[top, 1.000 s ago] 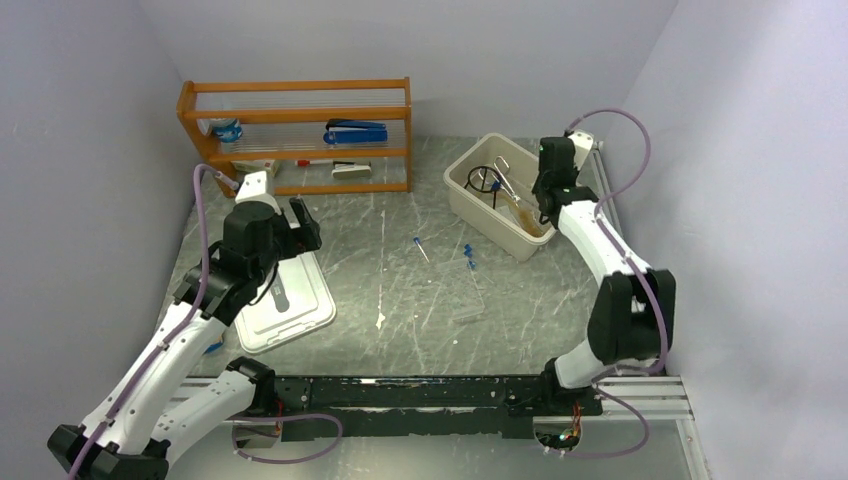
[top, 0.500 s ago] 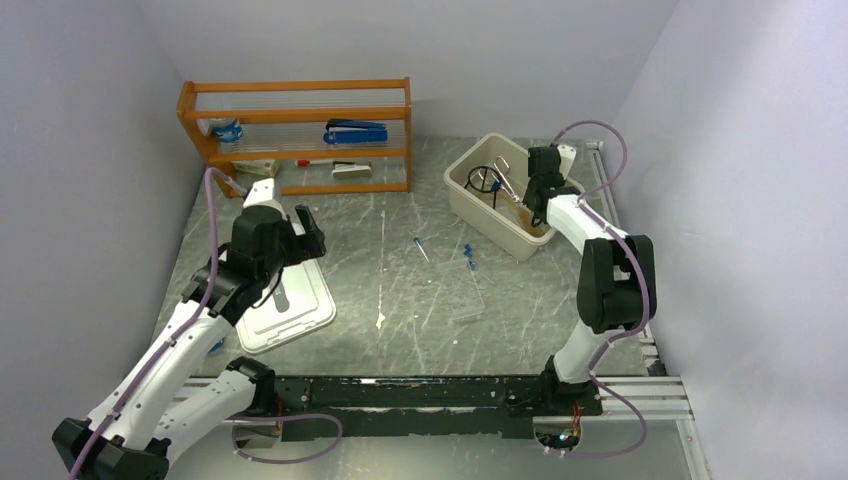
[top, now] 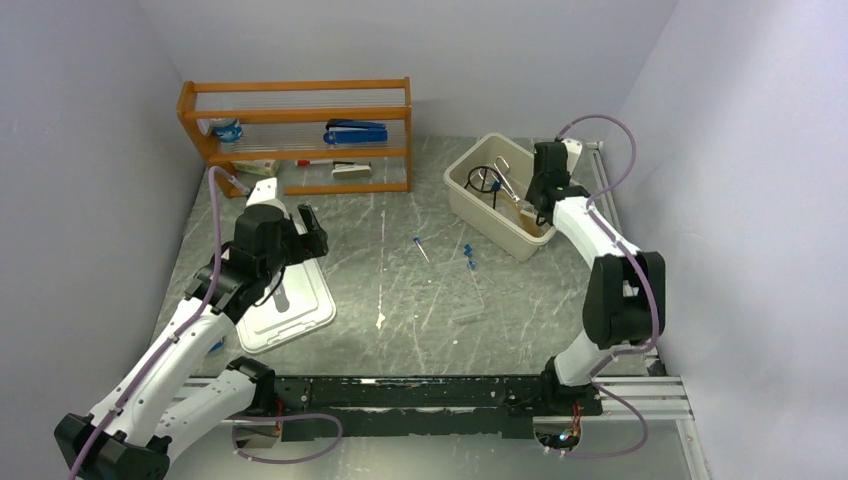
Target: Organize the chemistry lab equipment
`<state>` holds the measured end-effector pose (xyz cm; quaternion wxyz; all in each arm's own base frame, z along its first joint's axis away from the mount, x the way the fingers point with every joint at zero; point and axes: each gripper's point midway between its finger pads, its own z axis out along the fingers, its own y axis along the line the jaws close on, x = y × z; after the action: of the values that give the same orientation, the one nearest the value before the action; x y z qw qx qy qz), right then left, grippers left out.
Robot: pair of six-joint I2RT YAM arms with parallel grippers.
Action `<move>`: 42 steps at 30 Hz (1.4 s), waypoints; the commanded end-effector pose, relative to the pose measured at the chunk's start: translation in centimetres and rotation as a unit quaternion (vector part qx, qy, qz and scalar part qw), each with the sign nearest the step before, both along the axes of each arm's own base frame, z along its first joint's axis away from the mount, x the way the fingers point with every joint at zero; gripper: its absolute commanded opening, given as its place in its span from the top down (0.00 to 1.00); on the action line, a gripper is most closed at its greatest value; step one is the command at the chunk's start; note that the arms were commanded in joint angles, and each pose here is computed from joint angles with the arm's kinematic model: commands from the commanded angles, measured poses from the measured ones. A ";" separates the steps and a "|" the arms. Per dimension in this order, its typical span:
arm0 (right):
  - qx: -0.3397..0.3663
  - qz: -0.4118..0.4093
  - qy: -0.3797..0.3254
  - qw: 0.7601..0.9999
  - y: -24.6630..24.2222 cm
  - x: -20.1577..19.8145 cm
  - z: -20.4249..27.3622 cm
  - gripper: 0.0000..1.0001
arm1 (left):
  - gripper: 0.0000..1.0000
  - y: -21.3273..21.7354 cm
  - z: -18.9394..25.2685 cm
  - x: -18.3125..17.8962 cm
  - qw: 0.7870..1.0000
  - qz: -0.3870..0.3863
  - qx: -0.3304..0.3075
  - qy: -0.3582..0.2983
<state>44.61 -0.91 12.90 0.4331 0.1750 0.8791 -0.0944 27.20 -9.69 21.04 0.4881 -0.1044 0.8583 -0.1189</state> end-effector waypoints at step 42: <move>-0.009 0.390 0.168 0.905 29.9 -7.2 -11.3 0.58 | 0.09 -2.4 -0.7 0.6 0.998 -0.031 -0.049 0.001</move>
<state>36.92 28.90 2.36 0.2836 -0.2085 0.9340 0.0607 27.31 -11.05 19.67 0.4724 -0.1065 0.8619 -0.1503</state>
